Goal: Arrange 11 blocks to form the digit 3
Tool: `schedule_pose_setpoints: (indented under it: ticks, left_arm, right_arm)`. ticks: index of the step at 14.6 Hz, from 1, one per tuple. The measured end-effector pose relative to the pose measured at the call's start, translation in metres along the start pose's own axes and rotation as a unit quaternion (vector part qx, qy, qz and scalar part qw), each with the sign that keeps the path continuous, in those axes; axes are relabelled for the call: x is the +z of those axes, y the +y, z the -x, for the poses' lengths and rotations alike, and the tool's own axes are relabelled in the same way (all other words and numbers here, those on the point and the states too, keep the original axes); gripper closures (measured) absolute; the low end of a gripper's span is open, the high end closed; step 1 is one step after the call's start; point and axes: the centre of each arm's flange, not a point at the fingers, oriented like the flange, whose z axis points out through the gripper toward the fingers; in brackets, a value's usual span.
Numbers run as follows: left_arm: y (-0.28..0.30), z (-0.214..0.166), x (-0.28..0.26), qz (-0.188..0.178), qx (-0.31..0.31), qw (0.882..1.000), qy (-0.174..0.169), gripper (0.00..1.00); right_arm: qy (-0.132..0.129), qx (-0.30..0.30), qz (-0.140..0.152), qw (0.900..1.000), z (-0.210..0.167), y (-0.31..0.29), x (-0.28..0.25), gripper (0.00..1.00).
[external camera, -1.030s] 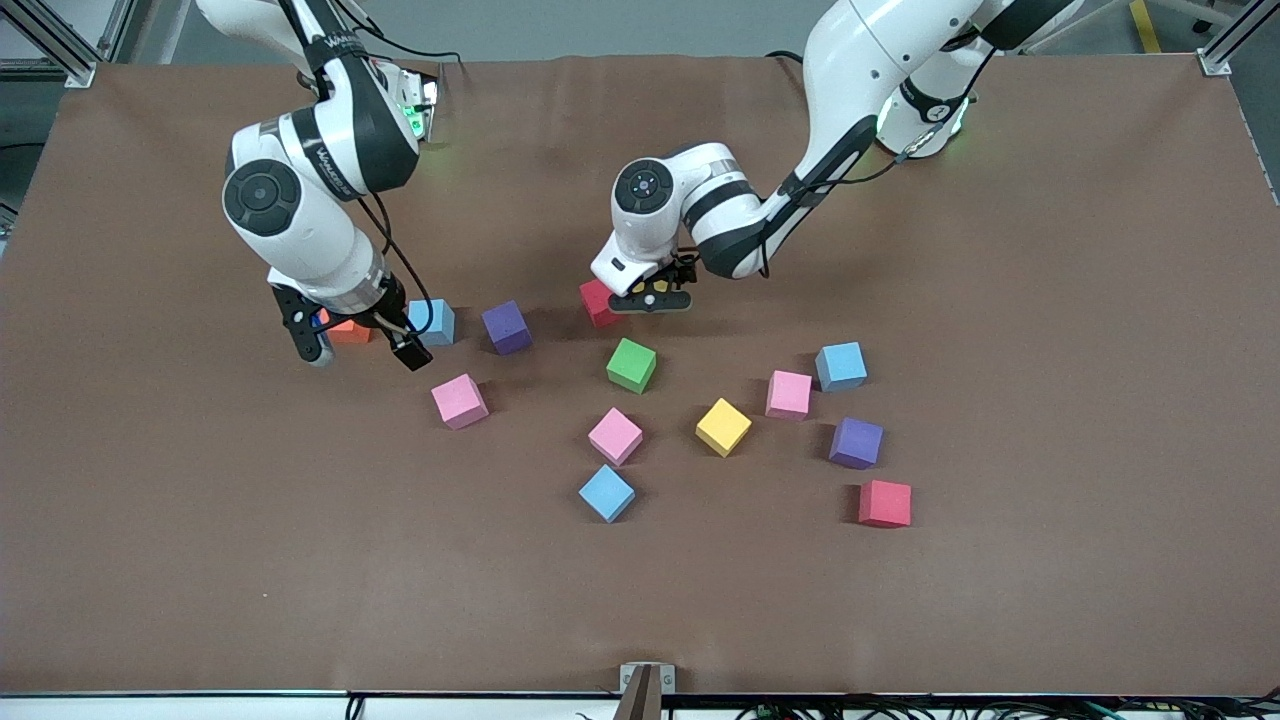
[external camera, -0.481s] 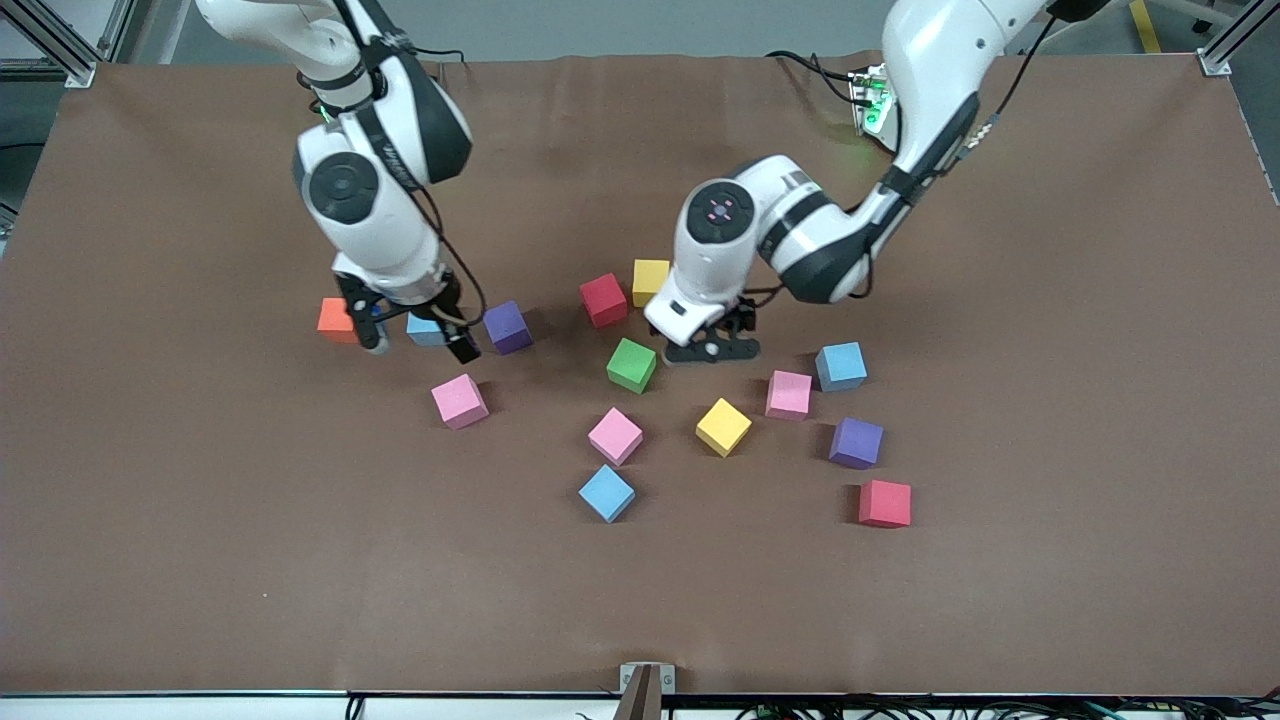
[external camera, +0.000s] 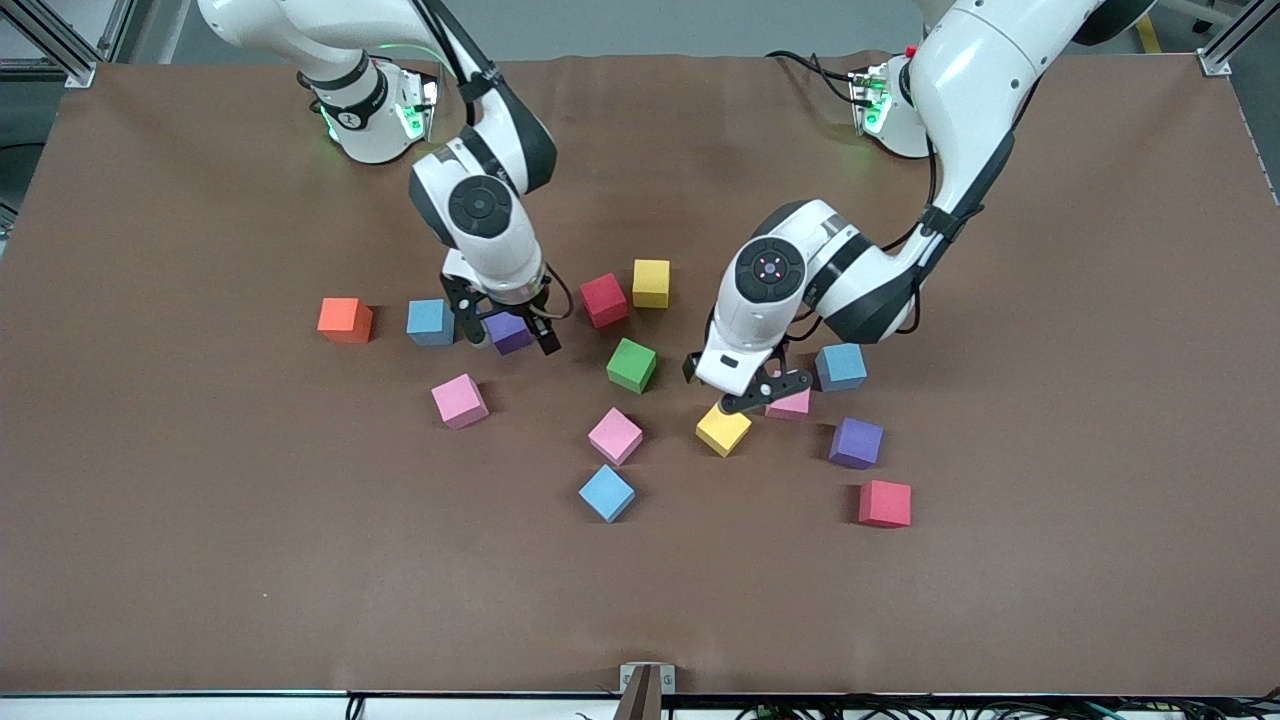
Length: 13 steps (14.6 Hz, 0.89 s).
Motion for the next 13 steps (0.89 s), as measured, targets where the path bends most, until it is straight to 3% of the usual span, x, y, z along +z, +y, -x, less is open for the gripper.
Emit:
schedule_pose_setpoints:
  ticks: [2, 5, 9, 13]
  left_arm:
    - [0.003, -0.013, -0.002, 0.008, -0.116, 0.993, 0.002, 0.0]
    - [0.002, -0.031, -0.005, 0.013, -0.252, 0.968, 0.008, 0.0]
    - [-0.003, -0.043, 0.006, 0.009, -0.302, 0.953, 0.01, 0.0]
    - [0.001, -0.052, 0.024, 0.041, -0.311, 0.95, 0.003, 0.0]
  right_arm:
    - [0.002, -0.013, 0.006, 1.0, 0.016, -0.001, 0.012, 0.0]
    - [-0.002, -0.02, 0.012, 1.0, 0.034, 0.001, 0.024, 0.0]
    - [-0.007, -0.018, 0.011, 1.0, 0.056, 0.005, 0.031, 0.0]
    - [-0.005, -0.015, 0.014, 1.0, 0.077, 0.011, 0.038, 0.0]
